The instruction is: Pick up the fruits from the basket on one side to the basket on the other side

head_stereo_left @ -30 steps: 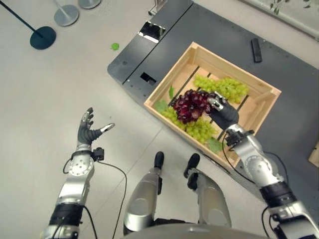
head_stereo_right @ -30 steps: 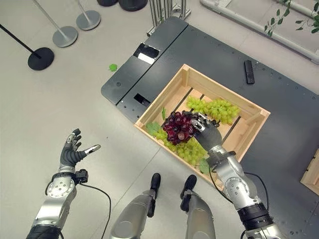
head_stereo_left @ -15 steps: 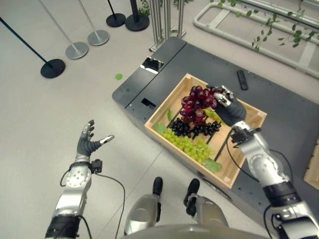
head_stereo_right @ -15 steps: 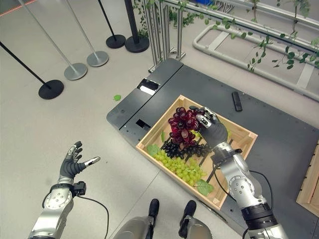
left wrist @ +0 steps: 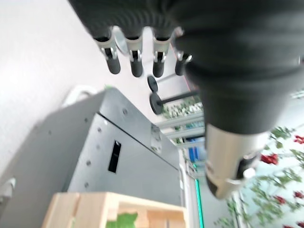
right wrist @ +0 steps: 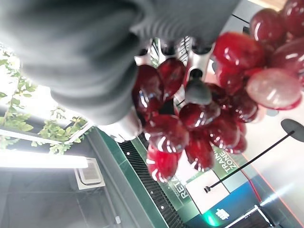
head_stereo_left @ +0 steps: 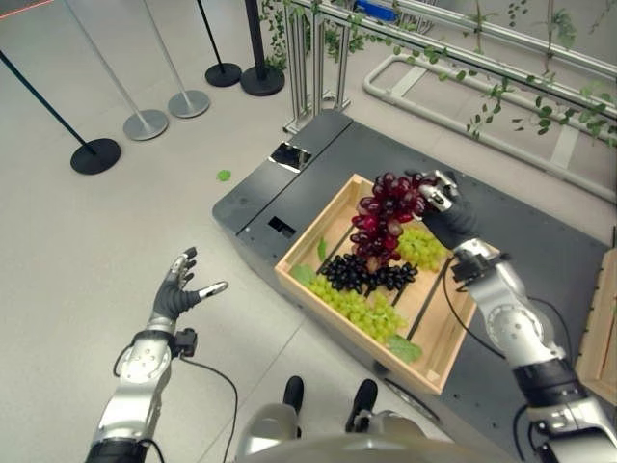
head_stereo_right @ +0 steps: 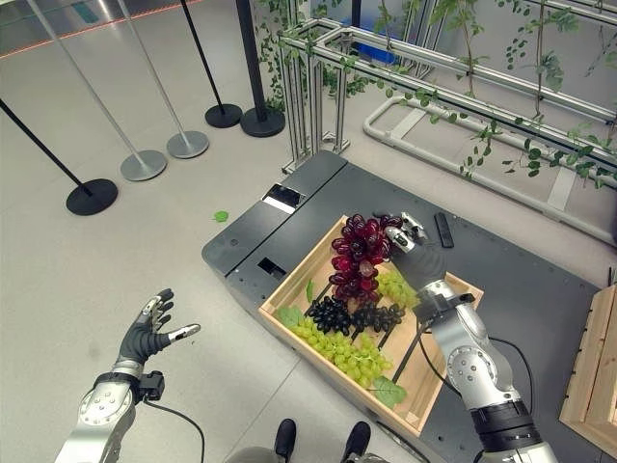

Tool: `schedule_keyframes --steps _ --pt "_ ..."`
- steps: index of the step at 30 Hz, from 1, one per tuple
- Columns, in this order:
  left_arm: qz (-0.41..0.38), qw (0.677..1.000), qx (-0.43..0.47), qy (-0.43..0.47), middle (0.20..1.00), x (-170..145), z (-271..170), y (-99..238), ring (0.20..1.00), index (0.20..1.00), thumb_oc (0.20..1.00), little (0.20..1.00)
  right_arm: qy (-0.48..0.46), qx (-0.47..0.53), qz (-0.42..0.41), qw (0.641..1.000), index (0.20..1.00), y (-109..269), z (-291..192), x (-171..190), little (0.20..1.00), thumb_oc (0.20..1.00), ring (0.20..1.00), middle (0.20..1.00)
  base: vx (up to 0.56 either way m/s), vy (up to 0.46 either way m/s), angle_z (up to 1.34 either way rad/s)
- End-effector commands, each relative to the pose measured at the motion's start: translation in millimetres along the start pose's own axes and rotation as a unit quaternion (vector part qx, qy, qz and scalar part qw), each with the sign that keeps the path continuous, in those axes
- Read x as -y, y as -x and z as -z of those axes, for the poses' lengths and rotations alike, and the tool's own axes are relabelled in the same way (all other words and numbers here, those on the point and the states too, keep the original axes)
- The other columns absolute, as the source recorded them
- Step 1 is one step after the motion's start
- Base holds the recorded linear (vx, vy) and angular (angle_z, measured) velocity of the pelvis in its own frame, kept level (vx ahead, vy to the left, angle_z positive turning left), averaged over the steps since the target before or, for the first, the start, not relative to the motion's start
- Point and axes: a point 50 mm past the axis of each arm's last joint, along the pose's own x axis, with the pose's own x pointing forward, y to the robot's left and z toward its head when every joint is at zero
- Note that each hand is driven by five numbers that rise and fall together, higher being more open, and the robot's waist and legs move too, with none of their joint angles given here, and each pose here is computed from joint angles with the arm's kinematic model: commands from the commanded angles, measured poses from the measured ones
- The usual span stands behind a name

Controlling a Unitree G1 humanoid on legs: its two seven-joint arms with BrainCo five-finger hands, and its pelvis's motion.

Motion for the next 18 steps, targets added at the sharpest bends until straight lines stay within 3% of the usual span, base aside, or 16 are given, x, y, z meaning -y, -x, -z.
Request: schedule_keyframes --steps 1,11,18 --pt "0.021 0.998 0.06 0.002 1.0 -16.5 -23.8 2.3 1.0 1.0 1.0 1.0 0.012 0.052 -0.062 0.997 0.2 -5.1 -16.9 -21.0 0.2 0.2 0.2 0.2 0.0 0.0 0.0" --pt "0.136 0.985 0.102 0.003 1.0 7.0 -47.6 -2.2 1.0 1.0 1.0 1.0 0.001 0.01 -0.073 0.997 0.2 -5.9 0.5 -23.4 0.2 0.2 0.2 0.2 0.02 0.006 -0.01" --pt "0.264 0.954 0.145 -0.015 1.0 49.1 -72.0 -7.4 1.0 1.0 1.0 1.0 -0.021 -0.035 -0.098 0.994 0.2 -7.9 22.4 -33.1 0.2 0.2 0.2 0.2 0.0 0.001 0.0"
